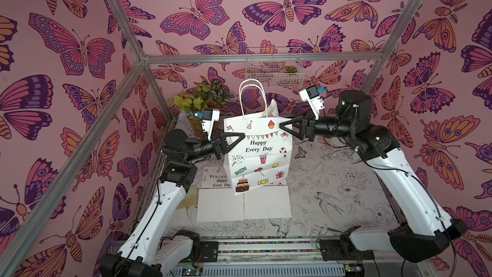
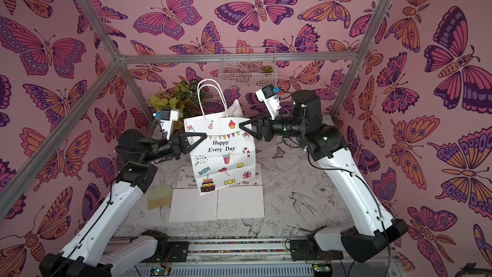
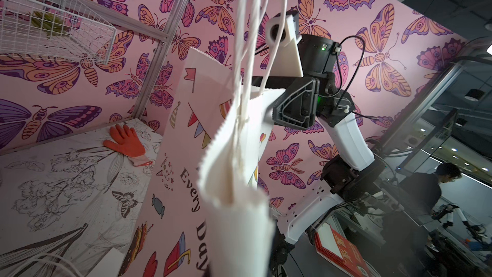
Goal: Put away the paper bag
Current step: Press the paper bag.
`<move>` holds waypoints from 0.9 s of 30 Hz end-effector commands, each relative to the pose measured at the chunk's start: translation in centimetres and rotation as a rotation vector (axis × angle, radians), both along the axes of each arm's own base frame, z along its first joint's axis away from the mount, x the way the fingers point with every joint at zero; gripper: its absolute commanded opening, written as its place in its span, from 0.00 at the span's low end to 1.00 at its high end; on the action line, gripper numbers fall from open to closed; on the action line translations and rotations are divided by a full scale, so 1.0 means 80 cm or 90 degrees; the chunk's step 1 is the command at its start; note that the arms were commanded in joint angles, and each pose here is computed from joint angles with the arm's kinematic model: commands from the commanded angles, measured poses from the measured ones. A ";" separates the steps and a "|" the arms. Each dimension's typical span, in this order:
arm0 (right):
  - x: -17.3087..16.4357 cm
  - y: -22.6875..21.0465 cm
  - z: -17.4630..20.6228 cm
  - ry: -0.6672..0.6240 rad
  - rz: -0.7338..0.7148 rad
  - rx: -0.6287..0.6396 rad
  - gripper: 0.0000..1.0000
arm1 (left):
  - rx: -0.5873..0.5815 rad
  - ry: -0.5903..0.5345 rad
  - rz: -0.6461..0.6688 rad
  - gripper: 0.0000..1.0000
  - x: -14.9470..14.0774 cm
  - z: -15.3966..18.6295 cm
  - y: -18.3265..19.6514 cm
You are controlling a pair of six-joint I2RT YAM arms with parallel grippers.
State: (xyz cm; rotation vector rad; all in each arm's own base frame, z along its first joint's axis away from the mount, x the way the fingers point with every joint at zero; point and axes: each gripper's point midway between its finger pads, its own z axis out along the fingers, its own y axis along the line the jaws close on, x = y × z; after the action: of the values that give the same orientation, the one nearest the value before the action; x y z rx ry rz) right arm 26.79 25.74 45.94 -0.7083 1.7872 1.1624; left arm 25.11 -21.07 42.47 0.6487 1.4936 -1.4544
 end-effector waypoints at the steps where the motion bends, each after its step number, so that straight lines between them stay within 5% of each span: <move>1: -0.001 -0.032 0.016 -0.030 -0.060 0.032 0.82 | -0.023 -0.022 -0.047 0.00 -0.006 0.007 -0.001; 5: 0.000 -0.072 0.001 -0.026 -0.134 0.047 0.99 | -0.048 -0.019 -0.096 0.00 0.004 0.008 -0.006; 15: 0.025 -0.128 -0.073 0.084 -0.104 0.065 0.99 | -0.094 0.022 -0.189 0.00 0.070 0.063 -0.019; 20: 0.038 -0.127 -0.114 0.125 -0.067 0.054 0.99 | -0.078 0.032 -0.220 0.00 0.068 0.093 -0.022; 27: 0.024 -0.110 -0.089 0.090 0.020 0.119 0.99 | -0.071 0.063 -0.239 0.00 0.052 0.112 -0.019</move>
State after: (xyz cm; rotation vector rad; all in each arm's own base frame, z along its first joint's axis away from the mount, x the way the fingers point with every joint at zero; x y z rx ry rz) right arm 30.56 16.07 35.44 -0.4216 1.9020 1.3623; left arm 30.44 -22.87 51.00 0.8060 1.3847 -1.8522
